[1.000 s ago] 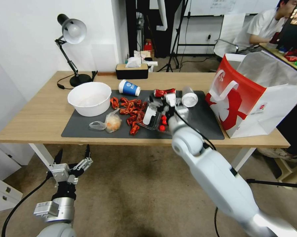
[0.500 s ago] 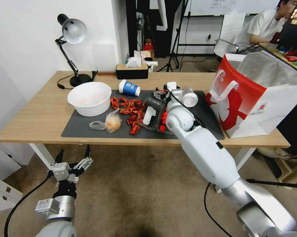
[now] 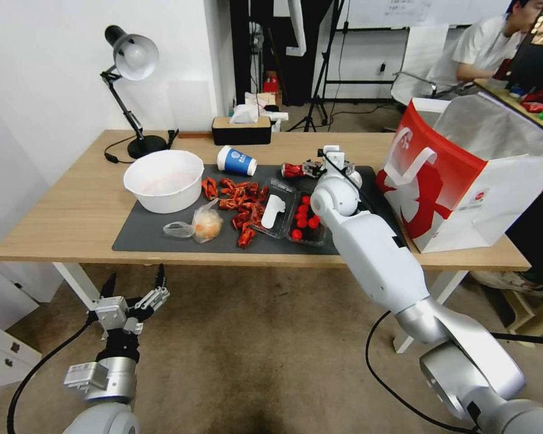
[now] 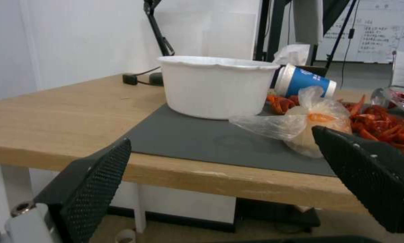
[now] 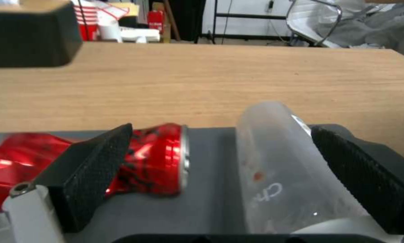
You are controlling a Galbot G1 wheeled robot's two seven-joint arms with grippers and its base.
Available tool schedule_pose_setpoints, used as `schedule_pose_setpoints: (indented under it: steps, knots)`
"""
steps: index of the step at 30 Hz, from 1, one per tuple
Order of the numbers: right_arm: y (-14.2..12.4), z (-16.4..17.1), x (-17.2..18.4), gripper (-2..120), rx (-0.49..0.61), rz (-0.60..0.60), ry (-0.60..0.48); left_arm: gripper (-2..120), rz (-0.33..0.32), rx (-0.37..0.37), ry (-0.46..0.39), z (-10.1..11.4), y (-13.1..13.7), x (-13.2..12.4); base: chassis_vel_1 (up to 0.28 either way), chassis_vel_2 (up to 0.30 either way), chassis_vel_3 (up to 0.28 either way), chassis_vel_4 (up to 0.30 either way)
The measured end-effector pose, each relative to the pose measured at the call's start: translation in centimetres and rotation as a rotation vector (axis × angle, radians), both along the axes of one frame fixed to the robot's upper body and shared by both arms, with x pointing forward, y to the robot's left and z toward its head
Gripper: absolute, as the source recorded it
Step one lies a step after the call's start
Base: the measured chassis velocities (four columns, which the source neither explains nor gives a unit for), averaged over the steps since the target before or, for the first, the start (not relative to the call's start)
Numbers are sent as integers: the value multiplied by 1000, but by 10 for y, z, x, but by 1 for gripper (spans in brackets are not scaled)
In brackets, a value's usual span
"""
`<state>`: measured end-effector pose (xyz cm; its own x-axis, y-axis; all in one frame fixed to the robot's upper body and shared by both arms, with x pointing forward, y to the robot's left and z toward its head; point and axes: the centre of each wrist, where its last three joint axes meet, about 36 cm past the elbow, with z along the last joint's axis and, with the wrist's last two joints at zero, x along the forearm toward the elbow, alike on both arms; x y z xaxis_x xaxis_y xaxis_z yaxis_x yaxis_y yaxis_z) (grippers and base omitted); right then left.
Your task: Pick up the trash from the table and place it into the takeout bag.
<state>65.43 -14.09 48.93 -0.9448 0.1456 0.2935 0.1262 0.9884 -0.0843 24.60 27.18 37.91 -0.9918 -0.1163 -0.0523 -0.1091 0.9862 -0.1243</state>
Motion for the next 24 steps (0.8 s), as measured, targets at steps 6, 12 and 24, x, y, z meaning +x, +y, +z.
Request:
schedule_pose_setpoints:
  steps: [6,12,24]
  knots:
    - [-23,-13,10,100,-21,-43,20,100,-13,-2,5,-3,-2,3,0,0,0,0]
    - [-37,-23,15,100,-50,-68,32,100,-14,-1,7,-3,-1,2,0,0,0,0]
    - [-44,-30,8,100,-57,-77,34,100,-16,-3,6,-2,-3,3,0,0,0,0]
